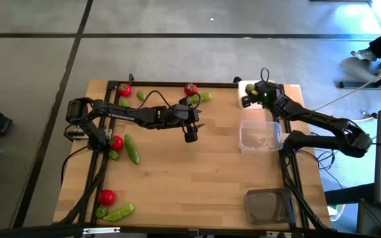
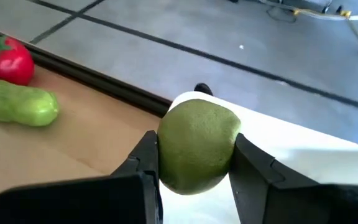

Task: Sort produce into baskets
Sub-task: Put the top right lime into the white bin

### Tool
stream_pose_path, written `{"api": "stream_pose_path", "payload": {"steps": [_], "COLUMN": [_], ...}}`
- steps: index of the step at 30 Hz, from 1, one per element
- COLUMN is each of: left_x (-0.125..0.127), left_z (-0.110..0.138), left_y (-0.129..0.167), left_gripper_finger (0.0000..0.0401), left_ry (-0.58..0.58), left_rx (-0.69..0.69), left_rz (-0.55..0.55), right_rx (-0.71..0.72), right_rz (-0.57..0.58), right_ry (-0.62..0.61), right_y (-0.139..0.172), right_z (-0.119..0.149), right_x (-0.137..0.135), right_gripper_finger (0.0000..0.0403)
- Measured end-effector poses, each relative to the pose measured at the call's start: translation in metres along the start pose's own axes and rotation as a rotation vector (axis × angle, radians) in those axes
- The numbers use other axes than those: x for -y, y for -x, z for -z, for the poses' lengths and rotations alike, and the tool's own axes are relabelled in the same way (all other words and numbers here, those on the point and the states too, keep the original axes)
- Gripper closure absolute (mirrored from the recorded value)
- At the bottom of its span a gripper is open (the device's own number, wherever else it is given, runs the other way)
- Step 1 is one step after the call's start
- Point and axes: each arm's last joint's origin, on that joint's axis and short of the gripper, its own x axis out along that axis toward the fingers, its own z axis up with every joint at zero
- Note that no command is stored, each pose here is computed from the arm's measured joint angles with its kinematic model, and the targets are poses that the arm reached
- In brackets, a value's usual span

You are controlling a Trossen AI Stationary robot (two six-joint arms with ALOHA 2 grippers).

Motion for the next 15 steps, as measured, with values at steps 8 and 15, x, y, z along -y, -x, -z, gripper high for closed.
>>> {"api": "stream_pose_path", "payload": {"steps": [8, 15], "left_x": [0.0, 0.0], "left_z": [0.0, 0.0], "left_y": [0.0, 0.0], "left_gripper_finger": [0.0136, 0.0136], "left_ry": [0.016, 0.023], "left_rx": [0.0, 0.0], "left_rz": [-0.001, -0.001], "right_rx": [-0.075, -0.216], "right_rz": [-0.033, 0.024], "right_ry": [-0.021, 0.028], "right_y": [-0.016, -0.036], "right_z": [-0.028, -0.052], "right_x": [0.013, 0.023], "right_gripper_finger": [0.0294, 0.0294]}}
